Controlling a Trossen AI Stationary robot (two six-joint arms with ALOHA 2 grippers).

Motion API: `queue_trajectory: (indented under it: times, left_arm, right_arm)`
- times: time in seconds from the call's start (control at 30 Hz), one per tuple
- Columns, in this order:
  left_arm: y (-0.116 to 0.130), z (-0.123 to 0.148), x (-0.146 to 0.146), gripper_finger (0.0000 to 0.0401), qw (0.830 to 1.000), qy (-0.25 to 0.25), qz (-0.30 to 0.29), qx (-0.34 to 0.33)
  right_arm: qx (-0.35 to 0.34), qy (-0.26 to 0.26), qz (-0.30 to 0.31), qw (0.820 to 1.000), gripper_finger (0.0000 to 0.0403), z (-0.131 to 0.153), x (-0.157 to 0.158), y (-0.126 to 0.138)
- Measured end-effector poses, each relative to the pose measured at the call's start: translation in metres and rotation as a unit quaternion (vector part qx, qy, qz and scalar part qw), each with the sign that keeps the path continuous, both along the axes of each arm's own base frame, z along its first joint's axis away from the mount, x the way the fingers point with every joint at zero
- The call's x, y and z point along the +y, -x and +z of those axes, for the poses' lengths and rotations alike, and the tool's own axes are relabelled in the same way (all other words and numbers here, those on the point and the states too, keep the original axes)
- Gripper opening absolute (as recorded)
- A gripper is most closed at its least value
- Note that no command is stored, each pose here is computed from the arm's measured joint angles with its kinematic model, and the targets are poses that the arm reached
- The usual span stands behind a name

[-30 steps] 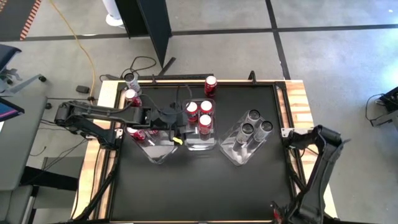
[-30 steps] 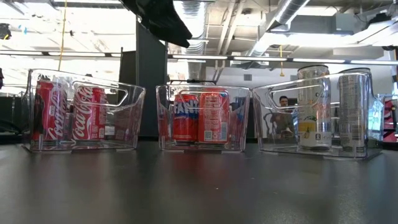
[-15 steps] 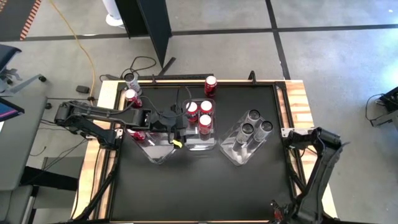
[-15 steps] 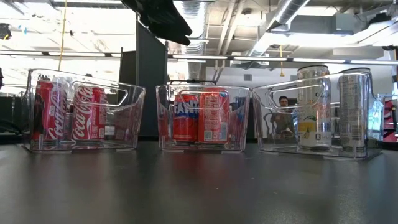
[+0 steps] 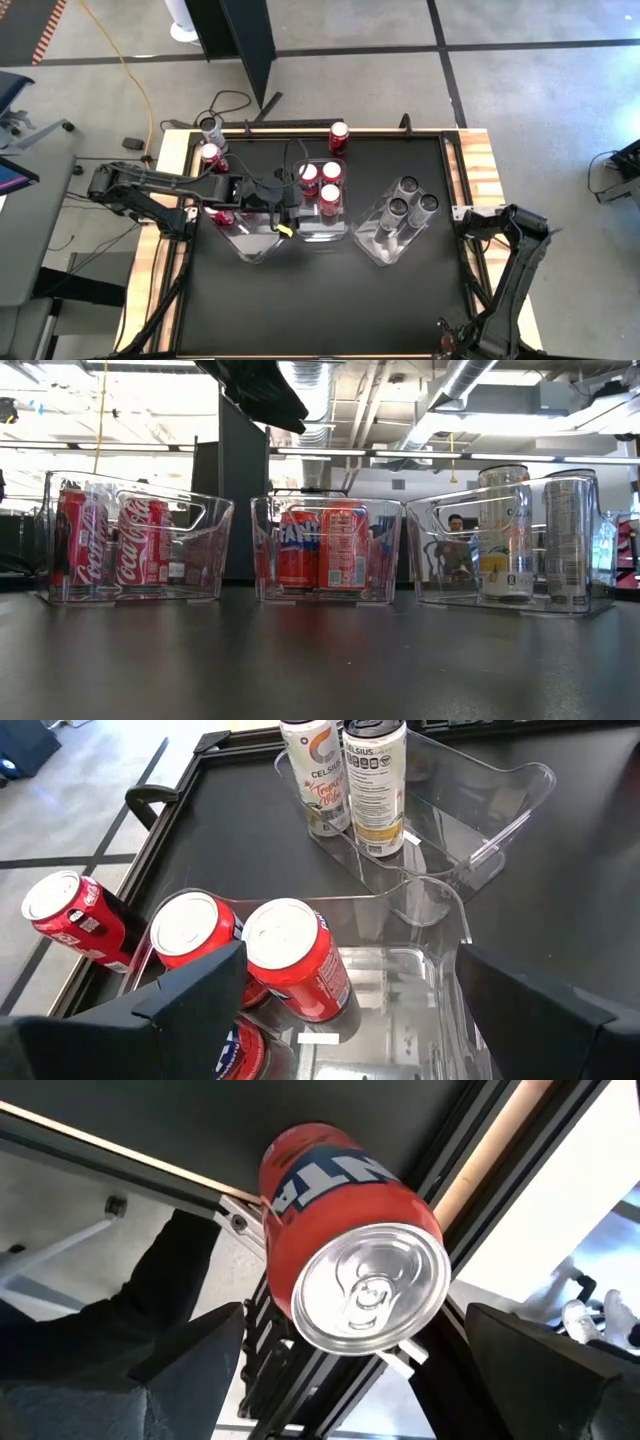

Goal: Sort soda cans
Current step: Put the orange soda can into the center transparent bin

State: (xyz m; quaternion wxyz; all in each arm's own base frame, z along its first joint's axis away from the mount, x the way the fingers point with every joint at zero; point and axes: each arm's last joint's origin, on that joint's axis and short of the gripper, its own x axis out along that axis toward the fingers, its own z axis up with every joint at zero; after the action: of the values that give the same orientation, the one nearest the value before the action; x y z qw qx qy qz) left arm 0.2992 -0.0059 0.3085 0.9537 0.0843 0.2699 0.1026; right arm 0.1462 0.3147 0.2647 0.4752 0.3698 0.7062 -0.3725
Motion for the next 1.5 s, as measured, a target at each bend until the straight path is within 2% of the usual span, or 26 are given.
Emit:
queue_trajectory:
  times: [0.33, 0.57, 0.73, 0.97, 1.1, 1.23, 1.4, 1.5]
  left_arm:
    - [0.0, -0.001, 0.0, 0.0355, 1.0, -0.001, -0.001, 0.004]
    - [0.001, -0.001, 0.0, 0.0355, 1.0, -0.001, -0.001, 0.006]
    - [0.001, -0.001, 0.0, 0.0355, 1.0, 0.0, -0.001, 0.006]
    - [0.001, -0.001, 0.0, 0.0355, 1.0, 0.001, -0.003, 0.006]
    - [0.001, -0.001, 0.0, 0.0355, 1.0, 0.001, -0.003, 0.006]
    - [0.001, -0.001, 0.0, 0.0355, 1.0, 0.001, -0.003, 0.006]
    - [0.001, -0.001, 0.0, 0.0355, 1.0, 0.001, -0.003, 0.006]
    - [0.001, -0.001, 0.0, 0.0355, 1.0, 0.001, -0.003, 0.006]
  right_arm:
    - [0.002, 0.031, 0.007, 1.0, 0.04, -0.021, -0.003, 0.004]
    - [-0.01, 0.0, 0.014, 1.0, 0.04, -0.046, 0.0, 0.005]
    - [-0.017, 0.013, 0.011, 1.0, 0.04, -0.058, -0.002, 0.007]
    - [-0.034, -0.02, 0.015, 0.999, 0.04, -0.077, -0.001, 0.01]
    - [-0.037, -0.016, 0.015, 0.999, 0.0398, -0.081, -0.003, 0.011]
    - [-0.039, -0.015, 0.017, 0.999, 0.0376, -0.081, -0.003, 0.011]
    - [-0.045, -0.018, 0.02, 0.999, 0.0314, -0.082, -0.002, 0.01]
    - [-0.044, -0.018, 0.019, 0.999, 0.0309, -0.082, -0.002, 0.01]
